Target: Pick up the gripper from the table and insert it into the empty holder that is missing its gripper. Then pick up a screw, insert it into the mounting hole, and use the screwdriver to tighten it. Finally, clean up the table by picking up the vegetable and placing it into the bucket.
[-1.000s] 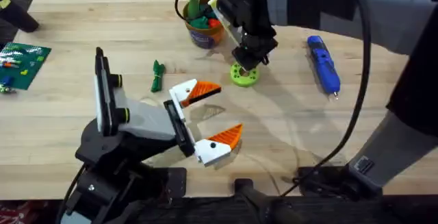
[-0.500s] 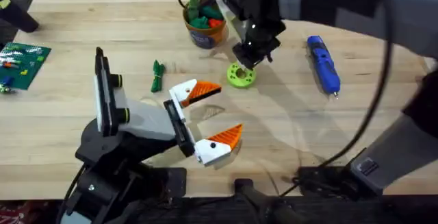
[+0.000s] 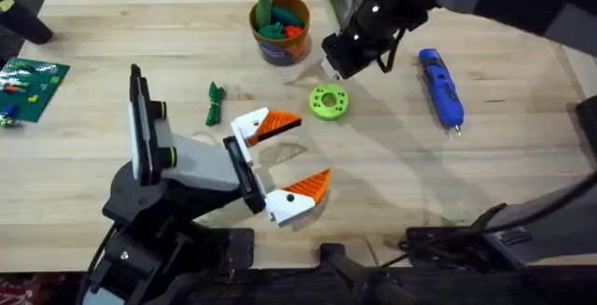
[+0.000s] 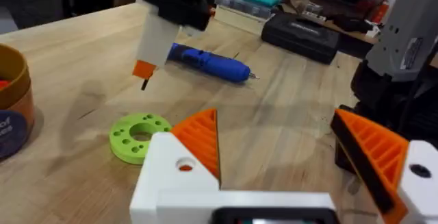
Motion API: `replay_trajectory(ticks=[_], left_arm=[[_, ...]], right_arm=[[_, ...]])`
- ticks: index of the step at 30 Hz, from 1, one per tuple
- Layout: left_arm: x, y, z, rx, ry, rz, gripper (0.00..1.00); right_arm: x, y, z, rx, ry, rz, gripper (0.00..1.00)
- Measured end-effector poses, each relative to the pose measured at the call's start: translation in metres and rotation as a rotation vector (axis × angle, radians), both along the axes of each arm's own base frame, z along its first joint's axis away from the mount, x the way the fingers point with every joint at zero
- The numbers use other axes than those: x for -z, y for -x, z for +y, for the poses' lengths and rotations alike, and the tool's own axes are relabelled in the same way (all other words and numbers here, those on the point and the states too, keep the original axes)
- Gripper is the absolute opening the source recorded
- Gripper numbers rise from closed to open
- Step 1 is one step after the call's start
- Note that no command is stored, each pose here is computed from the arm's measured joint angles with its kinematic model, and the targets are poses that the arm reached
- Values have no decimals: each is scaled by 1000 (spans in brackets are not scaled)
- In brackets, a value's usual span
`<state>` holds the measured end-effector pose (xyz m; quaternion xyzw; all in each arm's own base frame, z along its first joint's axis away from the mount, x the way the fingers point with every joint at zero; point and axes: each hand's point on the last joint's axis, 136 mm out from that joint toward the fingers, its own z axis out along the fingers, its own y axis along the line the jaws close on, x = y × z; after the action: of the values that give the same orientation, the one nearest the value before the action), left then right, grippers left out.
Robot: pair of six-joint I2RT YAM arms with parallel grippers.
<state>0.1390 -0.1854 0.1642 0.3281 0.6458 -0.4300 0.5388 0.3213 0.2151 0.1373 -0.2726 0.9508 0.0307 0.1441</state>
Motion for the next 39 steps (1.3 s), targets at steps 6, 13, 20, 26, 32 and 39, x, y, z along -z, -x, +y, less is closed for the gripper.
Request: replay_trajectory(ticks=[6,13,20,26,32,39], left_arm=[[0,0,0,0,0,0,981],[0,0,0,0,0,0,981],[0,0,0,0,0,0,981],[0,0,0,0,0,0,981],[0,0,0,0,0,0,981],[0,0,0,0,0,0,981]], right_arm=[[-35,9,4,-24,-83,-54,6],[-85,35,15,-121,-115,-98,6],[-129,66,51,-277,-158,-143,6],[-154,91,72,-367,-185,-161,6],[-151,106,95,-436,-159,-120,6],[-130,117,115,-488,-118,-69,6]])
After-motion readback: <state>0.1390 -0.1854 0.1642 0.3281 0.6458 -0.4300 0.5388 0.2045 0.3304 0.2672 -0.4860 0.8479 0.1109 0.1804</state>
